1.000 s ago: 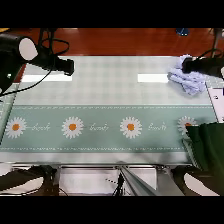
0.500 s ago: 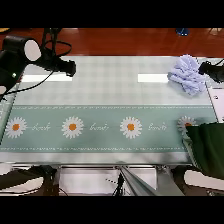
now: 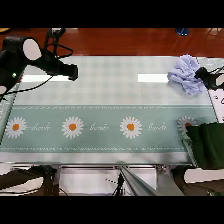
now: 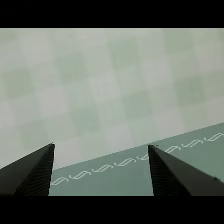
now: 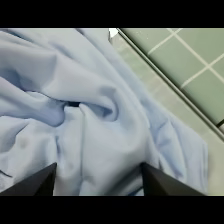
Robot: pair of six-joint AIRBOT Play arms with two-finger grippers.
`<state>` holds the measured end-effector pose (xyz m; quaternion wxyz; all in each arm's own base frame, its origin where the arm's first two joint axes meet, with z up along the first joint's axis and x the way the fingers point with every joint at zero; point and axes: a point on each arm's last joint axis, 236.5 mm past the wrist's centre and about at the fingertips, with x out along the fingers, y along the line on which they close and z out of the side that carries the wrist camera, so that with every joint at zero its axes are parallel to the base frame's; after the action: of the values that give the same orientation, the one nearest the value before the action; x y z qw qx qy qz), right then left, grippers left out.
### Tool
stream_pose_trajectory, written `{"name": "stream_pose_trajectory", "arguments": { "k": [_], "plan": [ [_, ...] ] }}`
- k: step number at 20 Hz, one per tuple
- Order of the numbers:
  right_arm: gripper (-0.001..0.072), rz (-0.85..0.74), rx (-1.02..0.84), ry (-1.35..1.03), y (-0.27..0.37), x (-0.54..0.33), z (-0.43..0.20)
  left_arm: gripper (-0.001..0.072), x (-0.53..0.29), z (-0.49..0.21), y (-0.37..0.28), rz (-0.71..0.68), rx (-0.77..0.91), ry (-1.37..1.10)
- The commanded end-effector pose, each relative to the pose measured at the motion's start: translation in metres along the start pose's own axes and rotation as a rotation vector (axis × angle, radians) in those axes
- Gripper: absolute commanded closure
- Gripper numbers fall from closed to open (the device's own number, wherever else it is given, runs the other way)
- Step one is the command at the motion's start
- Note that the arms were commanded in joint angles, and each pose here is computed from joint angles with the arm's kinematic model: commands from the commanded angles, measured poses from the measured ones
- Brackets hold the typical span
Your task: Fold the shirts.
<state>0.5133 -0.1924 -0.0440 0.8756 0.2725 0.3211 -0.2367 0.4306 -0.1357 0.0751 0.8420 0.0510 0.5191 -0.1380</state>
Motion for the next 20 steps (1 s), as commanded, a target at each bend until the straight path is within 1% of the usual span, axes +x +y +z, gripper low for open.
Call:
{"name": "stream_pose_trajectory", "arguments": {
  "k": [1, 2, 3, 4, 5, 7, 9, 12, 14, 16, 18, 20],
  "plan": [
    [0.0126, 0.016, 0.089, 0.016, -0.001, 0.023, -0.016, -0.0006, 0.000, -0.001, -0.005, -0.019, -0.007, 0.005],
    [0.0141, 0.017, 0.094, 0.033, 0.001, 0.028, -0.024, -0.0005, 0.000, -0.001, -0.005, -0.020, -0.007, 0.005],
    [0.0362, 0.019, 0.099, 0.044, 0.003, 0.030, -0.029, -0.0006, 0.000, -0.001, -0.005, -0.019, -0.007, 0.005],
    [0.0663, 0.028, 0.094, 0.045, 0.009, 0.028, -0.031, -0.0005, 0.000, -0.001, -0.005, -0.020, -0.007, 0.004],
    [0.0685, 0.045, 0.089, 0.033, 0.019, 0.023, -0.027, -0.0006, 0.000, -0.001, -0.005, -0.020, -0.008, 0.003],
    [0.0685, 0.092, 0.044, -0.019, 0.043, -0.001, -0.006, -0.0005, -0.005, 0.001, -0.005, -0.020, -0.006, 0.000],
    [0.0686, 0.163, -0.049, -0.122, 0.077, -0.049, 0.031, -0.0005, -0.017, 0.005, -0.006, -0.021, -0.002, 0.001],
    [0.0686, 0.302, -0.177, -0.322, 0.137, -0.159, 0.085, -0.0004, -0.062, 0.029, -0.009, -0.024, 0.010, -0.067],
    [0.0686, 0.419, -0.238, -0.458, 0.177, -0.253, 0.104, -0.0004, -0.108, 0.051, -0.014, -0.032, 0.019, -0.167],
    [0.0686, 0.548, -0.260, -0.566, 0.204, -0.347, 0.106, -0.0005, -0.167, 0.070, -0.024, -0.058, 0.028, -0.299],
    [0.0687, 0.680, -0.274, -0.648, 0.217, -0.436, 0.097, -0.0004, -0.228, 0.076, -0.034, -0.090, 0.040, -0.432],
    [0.0687, 0.809, -0.268, -0.661, 0.220, -0.502, 0.076, -0.0005, -0.279, 0.069, -0.040, -0.103, 0.051, -0.537]
  ]
}}
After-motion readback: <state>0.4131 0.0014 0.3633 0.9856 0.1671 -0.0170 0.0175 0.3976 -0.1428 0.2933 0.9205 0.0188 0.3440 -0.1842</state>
